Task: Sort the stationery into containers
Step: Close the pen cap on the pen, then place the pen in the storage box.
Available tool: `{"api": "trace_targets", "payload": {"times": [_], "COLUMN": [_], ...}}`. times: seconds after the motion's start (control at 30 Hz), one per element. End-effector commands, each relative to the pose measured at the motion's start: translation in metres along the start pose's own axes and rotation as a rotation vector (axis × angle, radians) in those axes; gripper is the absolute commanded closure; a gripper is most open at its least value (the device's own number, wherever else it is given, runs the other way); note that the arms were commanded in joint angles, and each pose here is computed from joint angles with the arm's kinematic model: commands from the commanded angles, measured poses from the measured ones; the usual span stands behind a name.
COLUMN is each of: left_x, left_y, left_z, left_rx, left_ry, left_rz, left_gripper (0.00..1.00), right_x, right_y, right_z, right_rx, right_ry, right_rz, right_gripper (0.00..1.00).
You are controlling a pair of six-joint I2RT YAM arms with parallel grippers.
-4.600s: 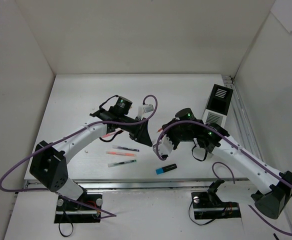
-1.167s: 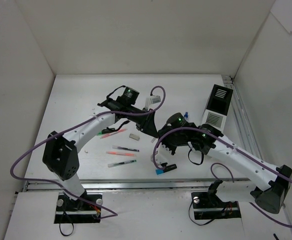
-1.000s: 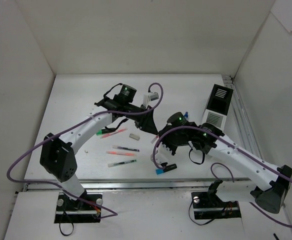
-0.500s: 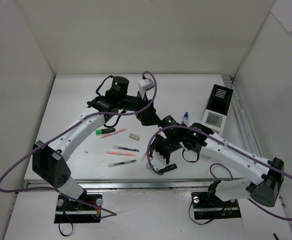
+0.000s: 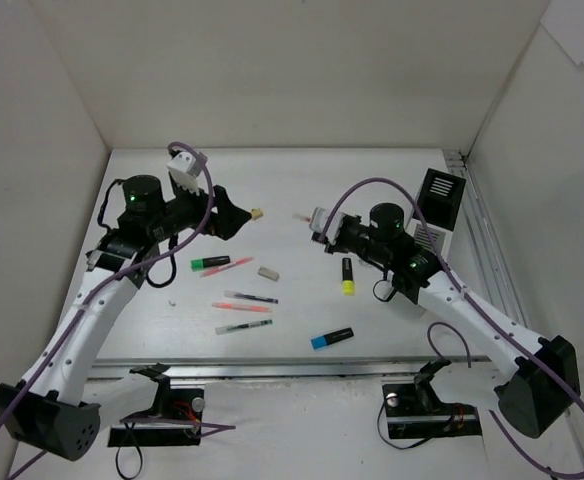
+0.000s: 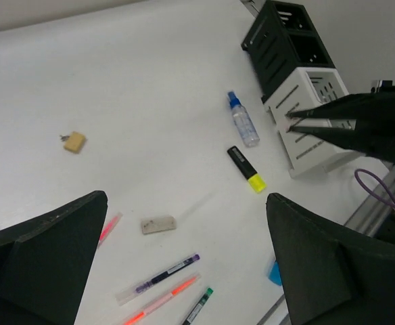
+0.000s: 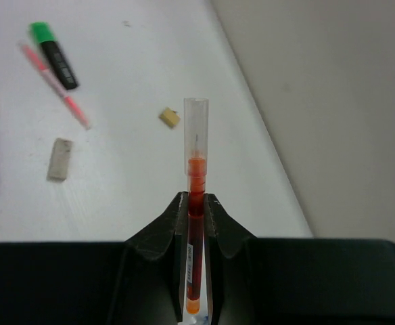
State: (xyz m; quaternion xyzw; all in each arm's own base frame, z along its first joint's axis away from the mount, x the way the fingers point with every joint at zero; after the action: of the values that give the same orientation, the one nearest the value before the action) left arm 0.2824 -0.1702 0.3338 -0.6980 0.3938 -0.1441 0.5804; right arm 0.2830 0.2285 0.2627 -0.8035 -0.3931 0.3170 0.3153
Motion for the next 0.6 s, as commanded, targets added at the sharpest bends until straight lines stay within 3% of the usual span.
{"api": "trace_targets", "payload": {"times": [0.0, 0.1, 0.3, 0.43, 0.57], "left_x": [-0.023, -0.028, -0.024, -0.017, -0.01], "left_y": [-0.02, -0.005, 0.021, 0.037, 0.048], "left_z": [0.008, 0.02, 0.025, 0.031, 0.035], "left_rx": [-0.008, -0.037, -0.069, -0.093, -0.105], "left_ry": [-0.134, -0.194, -0.196, -0.204, -0.197], "left_rz": [-0.125, -0.101, -0.07, -0.02, 0.011], "left_gripper": [0.01, 0.01, 0.01, 0.01, 0.01], "right_x": [-0.034, -0.06, -0.108, -0.142, -0.169], "right_y": [-0.03, -0.011, 0.002, 0.03, 0.044], "right_z": [-0.082, -0.098, -0.082, -0.062, -0.037], "right_rx": [0.299, 0.494, 0.611, 0.722, 0.71], "right_ry": [0.504, 0.711, 0.888, 1.032, 1.093], "right_rz": [-0.185, -0.155, -0.144, -0.012, 0.022], "right_gripper": [1.0, 1.0, 1.0, 1.0, 1.0]}}
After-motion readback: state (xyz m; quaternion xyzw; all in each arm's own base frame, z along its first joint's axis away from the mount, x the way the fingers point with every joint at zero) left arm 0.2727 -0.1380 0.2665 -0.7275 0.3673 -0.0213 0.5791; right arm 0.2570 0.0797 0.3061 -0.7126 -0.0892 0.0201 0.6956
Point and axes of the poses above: each gripper's point midway between its finger pads, its own x axis out along the fingers, its own z axis along the line the jaws close on, y = z × x, the point moved 4 cm from there along -x, back along the fingers, and after that the axes turned 2 degrees about x, right-handed, at the moved point
